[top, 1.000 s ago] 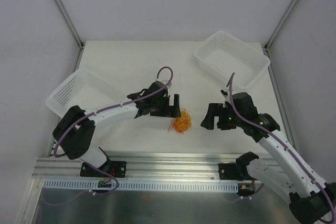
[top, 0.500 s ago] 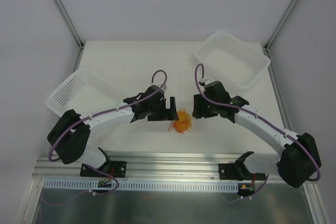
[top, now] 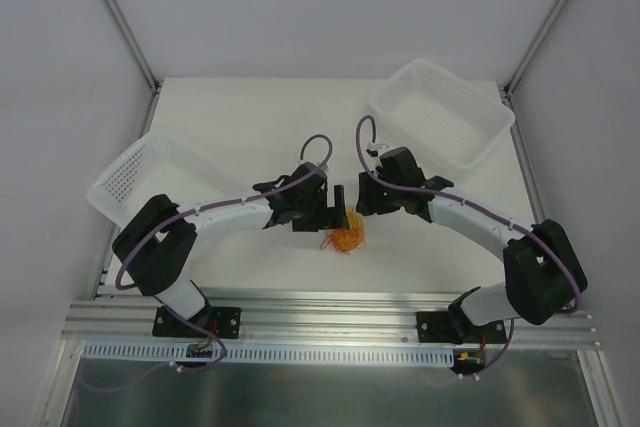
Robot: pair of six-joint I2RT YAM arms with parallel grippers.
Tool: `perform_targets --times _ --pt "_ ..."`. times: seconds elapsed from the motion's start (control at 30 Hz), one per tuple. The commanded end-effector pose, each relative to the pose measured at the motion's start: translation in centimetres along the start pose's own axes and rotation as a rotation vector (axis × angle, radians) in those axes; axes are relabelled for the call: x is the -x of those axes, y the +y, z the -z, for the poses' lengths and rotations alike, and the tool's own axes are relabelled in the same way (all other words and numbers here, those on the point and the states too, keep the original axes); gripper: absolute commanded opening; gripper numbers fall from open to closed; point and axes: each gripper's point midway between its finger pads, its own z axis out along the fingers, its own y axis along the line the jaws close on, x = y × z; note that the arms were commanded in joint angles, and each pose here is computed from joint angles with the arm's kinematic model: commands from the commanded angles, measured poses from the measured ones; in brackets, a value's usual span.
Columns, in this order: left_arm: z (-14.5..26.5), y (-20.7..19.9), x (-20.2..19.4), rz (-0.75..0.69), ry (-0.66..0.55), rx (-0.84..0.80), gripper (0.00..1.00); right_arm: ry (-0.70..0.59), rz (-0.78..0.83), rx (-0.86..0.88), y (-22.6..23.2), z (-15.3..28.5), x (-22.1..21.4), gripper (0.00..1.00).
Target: Untangle the cables
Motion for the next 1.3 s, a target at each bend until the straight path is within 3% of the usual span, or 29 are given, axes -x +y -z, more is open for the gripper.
perform_targets --times 0.0,0.17,0.4,0.47,0.5,0.53,0.57,0.8,0.97,1.27 --pt "-0.3 -1.7 0.9 0.016 -0.015 -0.035 0.91 -0.04 0.023 0.094 1.7 -0.5 1.2 0.5" --pt "-1.1 -1.3 0.9 0.034 -0.008 -0.01 0.89 0.0 0.023 0.108 1.6 -1.4 -0.2 0.45" --pt "-2.5 0.0 0.7 0.051 -0.008 0.049 0.8 0.023 0.026 0.097 1.0 -1.8 -1.3 0.29" --pt "-2.7 0.4 0.6 0.058 -0.008 0.061 0.71 0.007 0.035 0.088 0.9 -1.3 -0.9 0.19" --pt "-2.8 0.6 0.6 0.059 -0.01 0.069 0.65 0.0 0.036 0.086 1.0 -1.0 -0.7 0.06" --pt "-2.8 0.8 0.5 0.061 -0.012 0.077 0.61 -0.015 0.045 0.082 1.0 -0.6 -0.2 0.02" --pt "-2.9 1.0 0.5 0.063 -0.013 0.084 0.49 -0.028 0.05 0.077 1.0 0.1 0.2 0.01" --pt "-2.9 2.8 -0.2 0.069 -0.007 0.135 0.07 -0.115 0.067 0.066 1.7 5.0 2.7 0.01" --pt "-2.5 4.2 -0.6 0.074 0.01 0.174 0.01 -0.19 0.084 0.042 1.8 9.0 4.1 0.01" --pt "-1.0 5.0 0.0 0.008 -0.016 0.203 0.0 -0.424 0.123 -0.049 1.2 18.0 9.0 0.01"
